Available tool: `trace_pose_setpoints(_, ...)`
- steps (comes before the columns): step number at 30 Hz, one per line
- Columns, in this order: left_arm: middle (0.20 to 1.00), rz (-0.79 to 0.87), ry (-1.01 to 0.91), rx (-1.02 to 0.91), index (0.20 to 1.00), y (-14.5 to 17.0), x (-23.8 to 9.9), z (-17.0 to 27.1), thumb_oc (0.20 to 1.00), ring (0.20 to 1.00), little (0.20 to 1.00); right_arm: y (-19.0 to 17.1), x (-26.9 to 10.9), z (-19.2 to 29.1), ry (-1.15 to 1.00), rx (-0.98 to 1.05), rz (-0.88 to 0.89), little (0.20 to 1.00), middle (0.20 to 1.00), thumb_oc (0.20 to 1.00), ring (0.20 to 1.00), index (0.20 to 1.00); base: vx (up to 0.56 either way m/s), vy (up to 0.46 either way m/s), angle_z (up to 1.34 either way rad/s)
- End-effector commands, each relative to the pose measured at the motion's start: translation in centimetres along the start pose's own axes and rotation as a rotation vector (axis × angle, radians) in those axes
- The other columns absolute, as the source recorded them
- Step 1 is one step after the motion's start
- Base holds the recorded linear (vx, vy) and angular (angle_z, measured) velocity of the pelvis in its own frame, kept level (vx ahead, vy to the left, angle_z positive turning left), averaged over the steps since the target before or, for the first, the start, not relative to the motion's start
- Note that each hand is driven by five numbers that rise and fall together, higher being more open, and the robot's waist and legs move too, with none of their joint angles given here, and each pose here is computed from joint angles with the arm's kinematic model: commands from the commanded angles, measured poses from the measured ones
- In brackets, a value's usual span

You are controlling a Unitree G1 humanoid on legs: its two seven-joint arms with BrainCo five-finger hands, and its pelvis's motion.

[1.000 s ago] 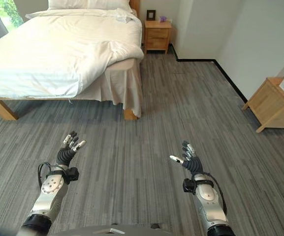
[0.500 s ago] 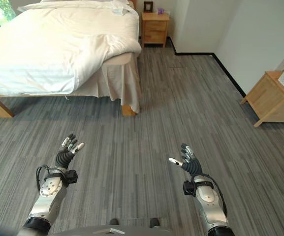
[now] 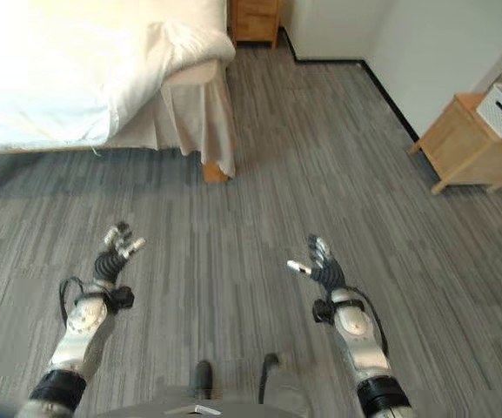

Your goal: Making the bed.

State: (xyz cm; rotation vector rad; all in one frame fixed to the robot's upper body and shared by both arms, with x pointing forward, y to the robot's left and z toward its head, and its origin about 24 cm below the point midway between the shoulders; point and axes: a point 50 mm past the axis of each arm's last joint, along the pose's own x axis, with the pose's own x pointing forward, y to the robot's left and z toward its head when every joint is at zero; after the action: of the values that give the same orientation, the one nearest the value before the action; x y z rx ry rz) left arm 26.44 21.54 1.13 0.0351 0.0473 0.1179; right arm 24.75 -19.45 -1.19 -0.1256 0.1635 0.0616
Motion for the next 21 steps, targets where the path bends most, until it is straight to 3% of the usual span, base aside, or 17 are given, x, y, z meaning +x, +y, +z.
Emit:
trace_pose_setpoints(1,1.000,-0.003,-0.122,0.055,1.000,1.2,0.3,2.7,1.000,1.000,1.000,0.3,0.6,1.4,-0.079,-0.006,0.022,1.000,1.000,1.000,1.000,1.000,0.09,0.073,0.03)
trace_pose_setpoints(9,1.000,-0.177,-0.153,0.045,1.000,-2.6,1.0,3.5,1.000,1.000,1.000,0.0,1.6,2.8,-0.133,0.027,-0.013,1.000,1.000,1.000,1.000,1.000,0.13,-0.073,0.32)
trace_pose_setpoints(13,1.000,-0.209,-0.163,0.055,1.000,-3.6,1.5,3.7,1.000,1.000,1.000,-0.1,2.5,3.9,-0.165,0.015,-0.019,1.000,1.000,1.000,1.000,1.000,0.44,-0.266,0.34)
trace_pose_setpoints(18,1.000,-0.150,-0.143,0.048,1.000,-2.5,1.7,3.0,1.000,1.000,1.000,-0.4,2.6,3.4,-0.139,-0.007,-0.025,1.000,1.000,1.000,1.000,1.000,0.47,-0.276,0.49)
trace_pose_setpoints(21,1.000,-0.021,-0.067,0.039,1.000,0.0,0.3,0.9,1.000,1.000,1.000,0.0,3.0,4.0,-0.146,-0.080,0.032,1.000,1.000,1.000,1.000,1.000,0.66,-0.519,0.26)
